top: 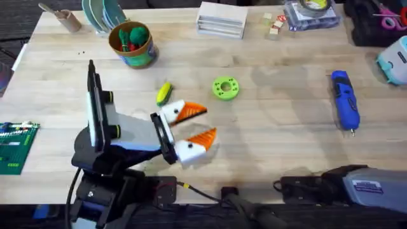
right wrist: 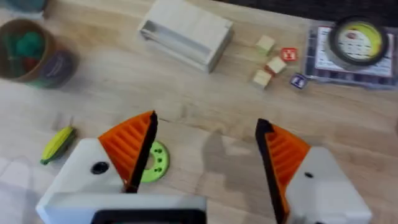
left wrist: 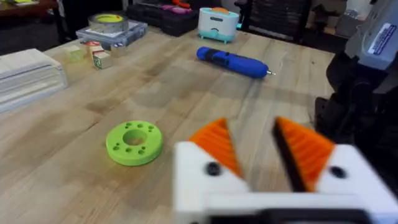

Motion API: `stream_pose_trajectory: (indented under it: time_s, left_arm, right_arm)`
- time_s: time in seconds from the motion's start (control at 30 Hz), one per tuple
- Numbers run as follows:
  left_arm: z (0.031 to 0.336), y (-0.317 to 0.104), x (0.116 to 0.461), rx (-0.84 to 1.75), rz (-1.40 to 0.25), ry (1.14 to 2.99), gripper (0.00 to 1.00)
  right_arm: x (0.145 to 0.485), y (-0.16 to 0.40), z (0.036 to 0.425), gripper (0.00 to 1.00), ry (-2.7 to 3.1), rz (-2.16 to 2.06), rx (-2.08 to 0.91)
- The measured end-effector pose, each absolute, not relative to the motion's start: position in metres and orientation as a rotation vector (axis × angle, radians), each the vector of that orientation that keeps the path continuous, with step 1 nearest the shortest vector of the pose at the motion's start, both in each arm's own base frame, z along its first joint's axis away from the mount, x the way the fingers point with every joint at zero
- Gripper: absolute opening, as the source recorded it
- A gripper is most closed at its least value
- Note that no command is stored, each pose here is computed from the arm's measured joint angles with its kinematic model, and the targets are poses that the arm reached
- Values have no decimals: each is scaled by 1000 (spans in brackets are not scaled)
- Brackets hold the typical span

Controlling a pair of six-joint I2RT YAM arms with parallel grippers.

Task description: Pick up the gripper from the table and insert it into the empty holder that is missing its gripper. Then pick up a screw, insert it into the mounting hole, and use the screwdriver to tighten it. Finally, clean up the table by picking up the vegetable and placing it into the bucket.

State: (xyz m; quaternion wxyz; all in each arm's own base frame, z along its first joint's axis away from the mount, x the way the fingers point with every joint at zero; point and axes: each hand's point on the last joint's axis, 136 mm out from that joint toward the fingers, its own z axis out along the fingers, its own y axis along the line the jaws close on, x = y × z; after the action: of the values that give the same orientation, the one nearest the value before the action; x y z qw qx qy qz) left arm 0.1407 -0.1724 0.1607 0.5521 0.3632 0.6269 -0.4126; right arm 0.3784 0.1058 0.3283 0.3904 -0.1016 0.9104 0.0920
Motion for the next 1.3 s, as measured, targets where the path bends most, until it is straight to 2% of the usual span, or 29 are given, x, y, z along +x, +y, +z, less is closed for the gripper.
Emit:
stream_pose_trajectory:
  time_s: [0.1, 0.13, 0.5, 0.7, 0.93, 1.3]
  left_arm:
    - [161, -172, 141, 861, -973, 1480, 62]
    - [161, -172, 141, 863, -971, 1479, 17]
    - [161, -172, 141, 862, -968, 1479, 4]
    - [161, -172, 142, 856, -962, 1481, 4]
    - [161, -170, 145, 843, -947, 1484, 4]
    - [161, -169, 147, 833, -934, 1487, 4]
  right_arm:
    - [382, 84, 331, 992, 2312, 210, -185]
    - [383, 77, 330, 992, 2314, 200, -164]
    - [383, 44, 337, 995, 2301, 154, -78]
    - [369, 33, 356, 994, 2250, 118, -92]
    - [351, 24, 354, 994, 2285, 74, -94]
    - [326, -27, 373, 993, 2243, -117, -9]
